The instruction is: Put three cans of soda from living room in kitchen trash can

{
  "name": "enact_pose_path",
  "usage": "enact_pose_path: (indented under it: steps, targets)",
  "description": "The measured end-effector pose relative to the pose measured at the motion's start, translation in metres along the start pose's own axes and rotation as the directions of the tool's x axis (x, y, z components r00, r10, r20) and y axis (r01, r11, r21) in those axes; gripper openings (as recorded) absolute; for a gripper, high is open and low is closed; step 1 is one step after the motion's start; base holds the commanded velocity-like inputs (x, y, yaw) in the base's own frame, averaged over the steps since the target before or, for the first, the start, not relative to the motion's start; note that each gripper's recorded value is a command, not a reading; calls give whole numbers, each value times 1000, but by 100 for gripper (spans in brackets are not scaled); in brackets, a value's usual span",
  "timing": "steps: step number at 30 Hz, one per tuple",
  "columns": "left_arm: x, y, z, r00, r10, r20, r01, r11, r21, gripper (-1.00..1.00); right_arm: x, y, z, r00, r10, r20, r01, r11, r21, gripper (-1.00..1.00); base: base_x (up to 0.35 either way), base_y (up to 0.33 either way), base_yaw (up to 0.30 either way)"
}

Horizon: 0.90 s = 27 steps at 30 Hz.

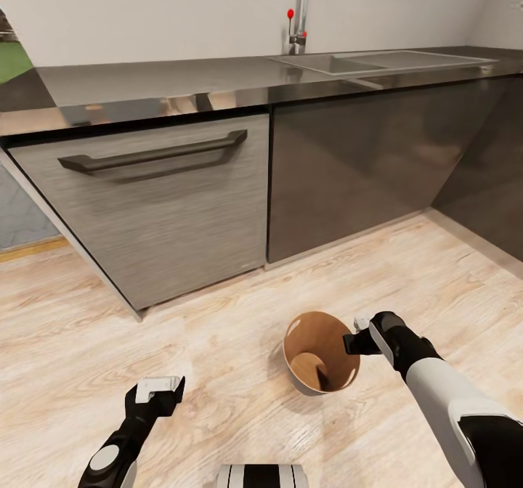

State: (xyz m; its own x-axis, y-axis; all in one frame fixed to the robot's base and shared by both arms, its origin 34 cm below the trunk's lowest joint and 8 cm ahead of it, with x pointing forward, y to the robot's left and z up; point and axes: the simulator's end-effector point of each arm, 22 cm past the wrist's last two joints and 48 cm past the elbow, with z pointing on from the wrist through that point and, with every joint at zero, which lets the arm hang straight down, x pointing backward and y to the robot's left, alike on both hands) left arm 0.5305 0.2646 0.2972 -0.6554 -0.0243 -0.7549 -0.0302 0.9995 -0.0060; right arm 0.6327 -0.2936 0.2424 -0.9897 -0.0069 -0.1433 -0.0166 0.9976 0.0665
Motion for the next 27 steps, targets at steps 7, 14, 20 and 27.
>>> enact_pose_path:
  steps: [7,14,20,27]
  targets:
    - [-11,11,-4,1000,-4,14,4,998,-60,100,-11,1,-16,1000,-6,31,6,1000,3,-100,0,0,0]
    - [-12,16,-8,1000,-4,15,5,995,-95,100,-21,5,-32,998,-9,62,9,1000,1,-100,0,0,0]
    - [-20,15,-12,999,-5,32,8,995,-97,100,-27,6,-45,996,-20,83,20,1000,5,-100,0,0,0]
    - [-33,15,-17,998,-6,58,12,995,-96,100,-34,9,-60,993,-37,108,36,999,12,-100,0,0,0]
